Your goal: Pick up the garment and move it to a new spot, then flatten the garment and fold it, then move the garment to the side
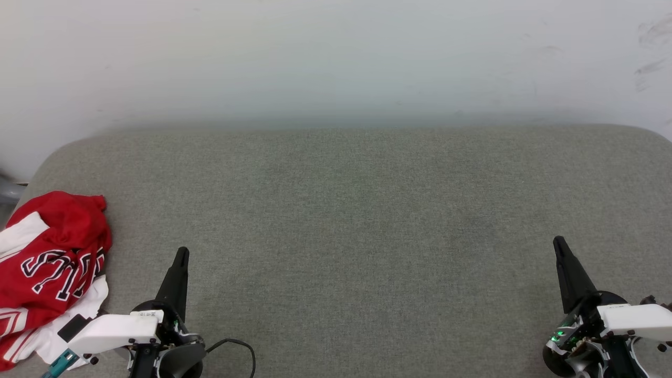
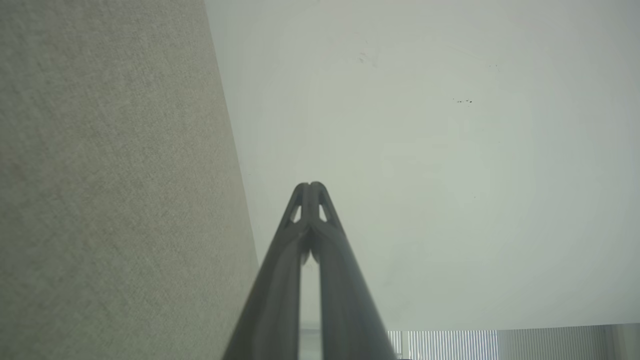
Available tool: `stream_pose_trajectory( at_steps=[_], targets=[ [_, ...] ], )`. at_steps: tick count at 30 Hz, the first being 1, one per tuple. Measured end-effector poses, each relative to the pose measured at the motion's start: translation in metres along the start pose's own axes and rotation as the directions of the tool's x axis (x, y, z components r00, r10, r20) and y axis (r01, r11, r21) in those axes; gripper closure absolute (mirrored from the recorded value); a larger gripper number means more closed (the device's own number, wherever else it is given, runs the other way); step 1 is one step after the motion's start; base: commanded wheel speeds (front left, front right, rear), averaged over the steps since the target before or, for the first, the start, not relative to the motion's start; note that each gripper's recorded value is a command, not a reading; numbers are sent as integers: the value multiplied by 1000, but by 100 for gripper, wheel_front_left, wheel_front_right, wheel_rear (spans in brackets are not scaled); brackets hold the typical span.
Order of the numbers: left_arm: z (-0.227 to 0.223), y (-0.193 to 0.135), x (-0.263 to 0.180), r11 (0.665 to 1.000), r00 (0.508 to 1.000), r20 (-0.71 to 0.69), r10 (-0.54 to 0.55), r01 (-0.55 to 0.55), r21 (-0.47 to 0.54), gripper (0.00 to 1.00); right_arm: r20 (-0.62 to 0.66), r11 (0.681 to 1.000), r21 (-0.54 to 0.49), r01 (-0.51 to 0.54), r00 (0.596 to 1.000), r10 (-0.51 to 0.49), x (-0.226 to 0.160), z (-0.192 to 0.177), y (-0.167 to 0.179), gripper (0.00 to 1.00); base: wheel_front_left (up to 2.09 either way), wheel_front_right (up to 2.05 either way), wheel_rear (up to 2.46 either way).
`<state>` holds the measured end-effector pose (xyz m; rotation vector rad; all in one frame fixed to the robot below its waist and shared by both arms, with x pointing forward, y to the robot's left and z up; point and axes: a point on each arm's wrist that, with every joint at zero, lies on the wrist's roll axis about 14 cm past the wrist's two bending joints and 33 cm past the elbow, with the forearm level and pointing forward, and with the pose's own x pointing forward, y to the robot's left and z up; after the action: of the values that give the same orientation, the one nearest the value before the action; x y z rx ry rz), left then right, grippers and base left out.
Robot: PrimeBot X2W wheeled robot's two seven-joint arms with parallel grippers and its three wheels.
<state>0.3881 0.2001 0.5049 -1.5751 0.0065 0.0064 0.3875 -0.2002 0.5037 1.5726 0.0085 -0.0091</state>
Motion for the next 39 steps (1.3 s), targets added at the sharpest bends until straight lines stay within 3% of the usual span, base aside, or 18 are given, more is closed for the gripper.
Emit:
stream_pose_trajectory(
  at_steps=[28, 29, 34, 39],
  targets=[
    [0, 0, 0, 1000, 1000, 0, 0, 0, 0, 100, 0, 1000, 0, 0, 1000, 0, 0, 0, 0, 100, 0, 0, 0],
    [0, 0, 0, 1000, 1000, 0, 0, 0, 0, 0, 0, 1000, 0, 0, 1000, 0, 0, 0, 0, 0, 0, 0, 0],
    [-2, 19, -8, 998, 998, -1, 56, -56, -5, 0, 4, 998, 3, 55, 998, -55, -9, 1, -19, 0, 0, 0, 0],
    [-8, 13, -7, 999, 999, -7, 38, -38, 4, 0, 6, 999, -4, 37, 999, -37, -8, -3, -13, 0, 0, 0, 0]
  ],
)
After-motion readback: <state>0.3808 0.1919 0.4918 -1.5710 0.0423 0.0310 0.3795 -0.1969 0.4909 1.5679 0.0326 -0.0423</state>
